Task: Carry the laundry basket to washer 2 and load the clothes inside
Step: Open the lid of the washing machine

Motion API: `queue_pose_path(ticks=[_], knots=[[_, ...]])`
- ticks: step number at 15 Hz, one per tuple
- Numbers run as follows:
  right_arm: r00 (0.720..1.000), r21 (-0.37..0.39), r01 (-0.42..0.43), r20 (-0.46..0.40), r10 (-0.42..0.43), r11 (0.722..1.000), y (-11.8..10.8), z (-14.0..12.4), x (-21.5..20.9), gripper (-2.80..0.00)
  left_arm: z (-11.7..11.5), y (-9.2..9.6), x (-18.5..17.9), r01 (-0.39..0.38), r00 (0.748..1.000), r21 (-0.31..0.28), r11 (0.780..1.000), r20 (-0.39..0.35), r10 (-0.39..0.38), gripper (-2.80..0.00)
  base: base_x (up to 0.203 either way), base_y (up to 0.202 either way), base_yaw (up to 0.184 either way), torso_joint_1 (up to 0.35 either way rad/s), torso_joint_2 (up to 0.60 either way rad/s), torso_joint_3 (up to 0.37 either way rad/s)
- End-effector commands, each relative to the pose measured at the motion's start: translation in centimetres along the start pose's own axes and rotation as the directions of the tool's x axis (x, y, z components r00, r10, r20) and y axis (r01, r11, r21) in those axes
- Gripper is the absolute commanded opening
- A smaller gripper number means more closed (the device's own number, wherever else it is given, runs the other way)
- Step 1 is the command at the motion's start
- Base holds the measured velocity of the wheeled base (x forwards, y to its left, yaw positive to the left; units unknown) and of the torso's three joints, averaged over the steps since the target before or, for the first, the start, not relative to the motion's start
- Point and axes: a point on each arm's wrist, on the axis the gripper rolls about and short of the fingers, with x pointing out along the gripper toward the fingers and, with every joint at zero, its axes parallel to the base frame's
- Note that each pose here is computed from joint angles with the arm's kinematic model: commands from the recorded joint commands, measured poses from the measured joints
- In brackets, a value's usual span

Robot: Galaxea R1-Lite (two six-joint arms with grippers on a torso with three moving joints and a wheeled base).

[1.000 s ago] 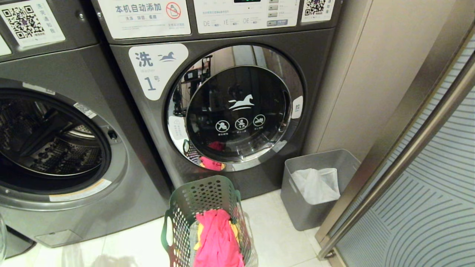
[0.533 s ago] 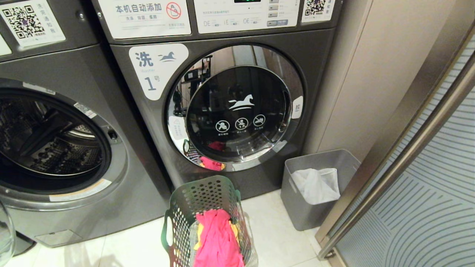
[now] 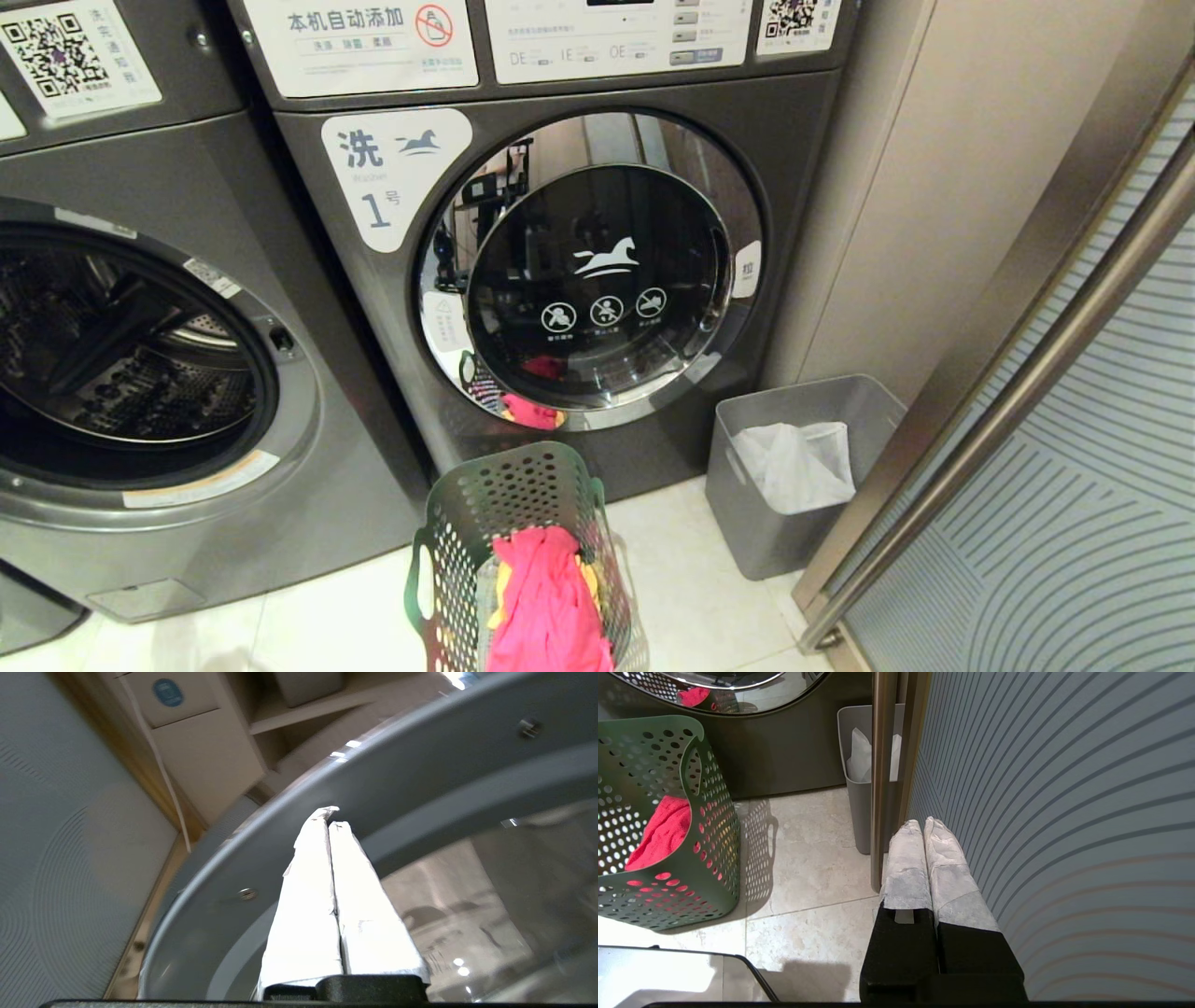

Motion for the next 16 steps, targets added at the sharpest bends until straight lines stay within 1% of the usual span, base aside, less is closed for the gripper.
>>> queue_pose_path(ticks=[1, 3, 5, 6, 7, 8, 9, 10, 11, 12, 13, 14, 15, 16], knots=[[1.000, -0.001, 0.000, -0.001, 0.000, 1.000, 0.0, 0.0, 0.0, -2.80, -0.4, 1.3, 4.4, -0.118, 0.993, -0.011, 0.993, -0.019, 0.118, -2.80, 0.000, 0.000, 0.000, 0.000, 0.00, 0.000], [1.000, -0.001, 0.000, -0.001, 0.000, 1.000, 0.0, 0.0, 0.0, -2.80, -0.5, 3.3, 6.8, -0.201, 0.979, -0.024, 0.979, -0.028, 0.200, -2.80, 0.000, 0.000, 0.000, 0.000, 0.00, 0.000], [1.000, -0.001, 0.000, -0.001, 0.000, 1.000, 0.0, 0.0, 0.0, -2.80, -1.4, 5.3, 9.4, -0.284, 0.958, -0.033, 0.958, -0.040, 0.283, -2.80, 0.000, 0.000, 0.000, 0.000, 0.00, 0.000], [1.000, -0.001, 0.000, -0.001, 0.000, 1.000, 0.0, 0.0, 0.0, -2.80, -1.6, 5.8, 10.2, -0.305, 0.952, -0.050, 0.951, -0.025, 0.304, -2.80, 0.000, 0.000, 0.000, 0.000, 0.00, 0.000], [1.000, -0.001, 0.000, -0.001, 0.000, 1.000, 0.0, 0.0, 0.0, -2.80, -1.5, 5.9, 9.7, -0.284, 0.959, -0.052, 0.958, -0.018, 0.283, -2.80, 0.000, 0.000, 0.000, 0.000, 0.00, 0.000], [1.000, -0.001, 0.000, -0.001, 0.000, 1.000, 0.0, 0.0, 0.0, -2.80, -0.8, 5.7, 8.2, -0.211, 0.977, -0.067, 0.975, 0.006, 0.211, -2.80, 0.000, 0.000, 0.000, 0.000, 0.00, 0.000], [1.000, -0.001, 0.000, -0.001, 0.000, 1.000, 0.0, 0.0, 0.0, -2.80, 0.1, 5.2, 5.9, -0.094, 0.994, -0.077, 0.993, 0.040, 0.098, -2.80, 0.000, 0.000, 0.000, 0.000, 0.00, 0.000], [1.000, -0.001, 0.000, -0.001, 0.000, 1.000, 0.0, 0.0, 0.0, -2.80, 0.8, 4.6, 3.1, 0.045, 0.996, -0.080, 0.996, 0.076, -0.039, -2.80, 0.000, 0.000, 0.000, 0.000, 0.00, 0.000], [1.000, -0.001, 0.000, -0.001, 0.000, 1.000, 0.0, 0.0, 0.0, -2.80, 1.1, 3.1, -0.1, 0.204, 0.975, -0.068, 0.977, 0.105, -0.197, -2.80, 0.000, 0.000, 0.000, 0.000, 0.00, 0.000], [1.000, -0.001, 0.000, -0.001, 0.000, 1.000, 0.0, 0.0, 0.0, -2.80, 1.0, 1.7, -3.5, 0.352, 0.930, -0.051, 0.935, 0.128, -0.344, -2.80, 0.000, 0.000, 0.000, 0.000, 0.00, 0.000], [1.000, -0.001, 0.000, -0.001, 0.000, 1.000, 0.0, 0.0, 0.0, -2.80, 0.6, 0.6, -7.3, 0.489, 0.865, -0.027, 0.872, 0.141, -0.481, -2.80, 0.000, 0.000, 0.000, 0.000, 0.00, 0.000], [1.000, -0.001, 0.000, -0.001, 0.000, 1.000, 0.0, 0.0, 0.0, -2.80, -0.3, -0.2, -11.2, 0.617, 0.779, 0.003, 0.787, 0.140, -0.611, -2.80, 0.000, 0.000, 0.000, 0.000, 0.00, 0.000], [1.000, -0.001, 0.000, -0.001, 0.000, 1.000, 0.0, 0.0, 0.0, -2.80, -1.7, -0.3, -15.2, 0.732, 0.672, 0.038, 0.680, 0.123, -0.730, -2.80, 0.000, 0.000, 0.000, 0.000, 0.00, 0.000], [1.000, -0.001, 0.000, -0.001, 0.000, 1.000, 0.0, 0.0, 0.0, -2.80, -3.6, 0.2, -19.0, 0.831, 0.544, 0.075, 0.551, 0.093, -0.834, -2.80, 0.000, 0.000, 0.000, 0.000, 0.00, 0.000]])
